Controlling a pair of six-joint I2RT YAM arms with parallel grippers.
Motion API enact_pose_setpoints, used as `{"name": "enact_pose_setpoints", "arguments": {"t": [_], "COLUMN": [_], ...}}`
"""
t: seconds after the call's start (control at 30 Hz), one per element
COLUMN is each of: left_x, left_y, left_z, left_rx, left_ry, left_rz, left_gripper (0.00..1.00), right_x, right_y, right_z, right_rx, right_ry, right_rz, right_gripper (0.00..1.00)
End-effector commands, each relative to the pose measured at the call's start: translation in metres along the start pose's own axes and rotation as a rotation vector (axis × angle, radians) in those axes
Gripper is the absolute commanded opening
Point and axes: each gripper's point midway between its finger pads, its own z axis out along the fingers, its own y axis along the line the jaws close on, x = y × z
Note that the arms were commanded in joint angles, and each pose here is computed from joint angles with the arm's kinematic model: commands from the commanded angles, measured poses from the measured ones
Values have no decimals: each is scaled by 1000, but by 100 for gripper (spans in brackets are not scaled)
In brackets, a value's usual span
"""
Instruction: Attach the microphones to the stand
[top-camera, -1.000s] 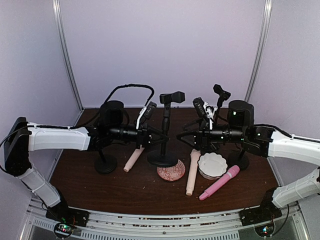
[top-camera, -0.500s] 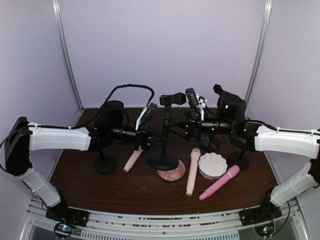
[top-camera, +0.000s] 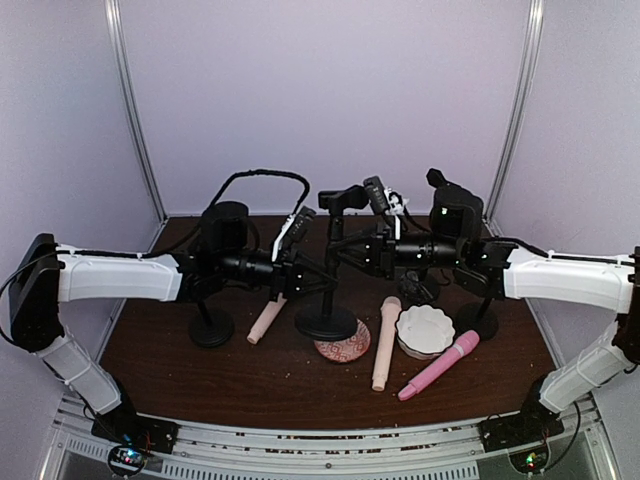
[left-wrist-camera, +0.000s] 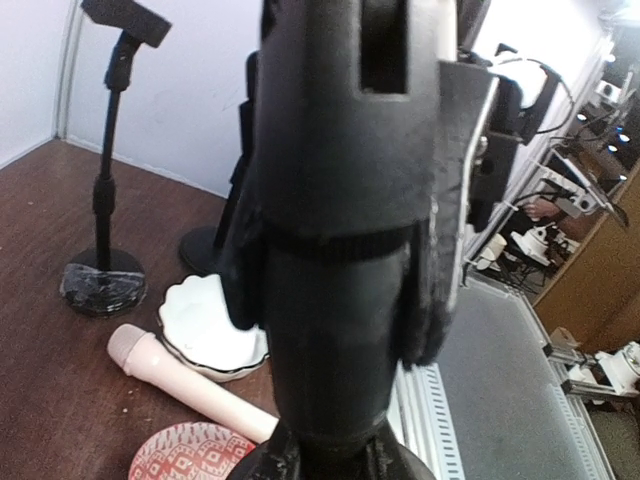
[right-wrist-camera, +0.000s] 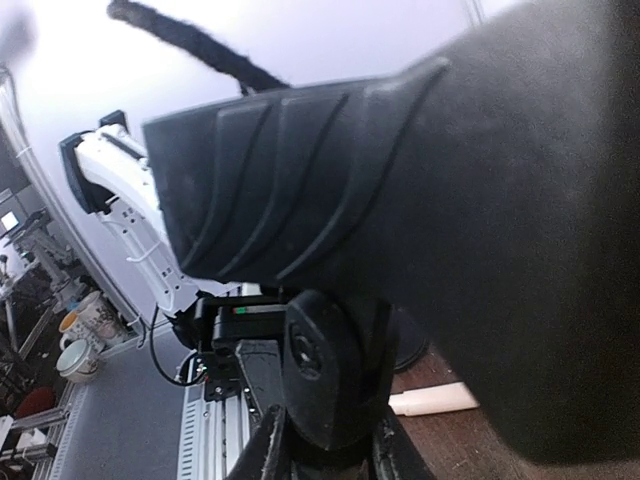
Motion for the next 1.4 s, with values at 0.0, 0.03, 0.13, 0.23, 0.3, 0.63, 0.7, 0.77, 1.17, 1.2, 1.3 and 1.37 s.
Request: {"name": "enact_pose_setpoints", "arguments": {"t": [0.0,0.03,0.13,0.23,0.3,0.63,0.7,0.77,1.17,1.2,1.3,1.37], "left_x": [-37,-39,-47,-51,-56,-60,-54,-52,-48,-47,-45,-45], "left_y": [27,37,58,66,62,-10,-28,-34,-40,-39,-38,-38], "left_z": [-12,-18,-37,-45,-51,-33,-26,-22,-15,-14,-14,-14], "left_rx": [-245,-336,-563,-672,-670,-209,-79,-21,43,42,40,38], "left_ry": [-106,-134,-210,-233,-277,-194,-169,-153,-125,-123,-117,-116], "left_rz": [74,69,77,103,120,305,311,294,260,257,249,247], "left_gripper": [0,0,0,0,0,0,0,0,0,0,0,0], "right_x": [-7,-8,-15,-26,-30,-6,-2,-3,-18,-19,-18,-18], "right_y": [-12,-25,-41,-28,-22,19,30,38,49,49,49,47], "right_z": [5,2,-12,-8,-5,-36,-34,-31,1,2,3,3], "right_rx": [190,324,611,691,688,246,155,98,-50,-53,-56,-48], "right_ry": [17,16,-52,-96,-94,4,26,18,-10,-11,-11,-15], "right_rz": [-64,-78,-32,0,13,-128,-149,-169,-158,-157,-152,-153], "right_gripper": [0,0,0,0,2,62,62,61,51,49,47,47]}}
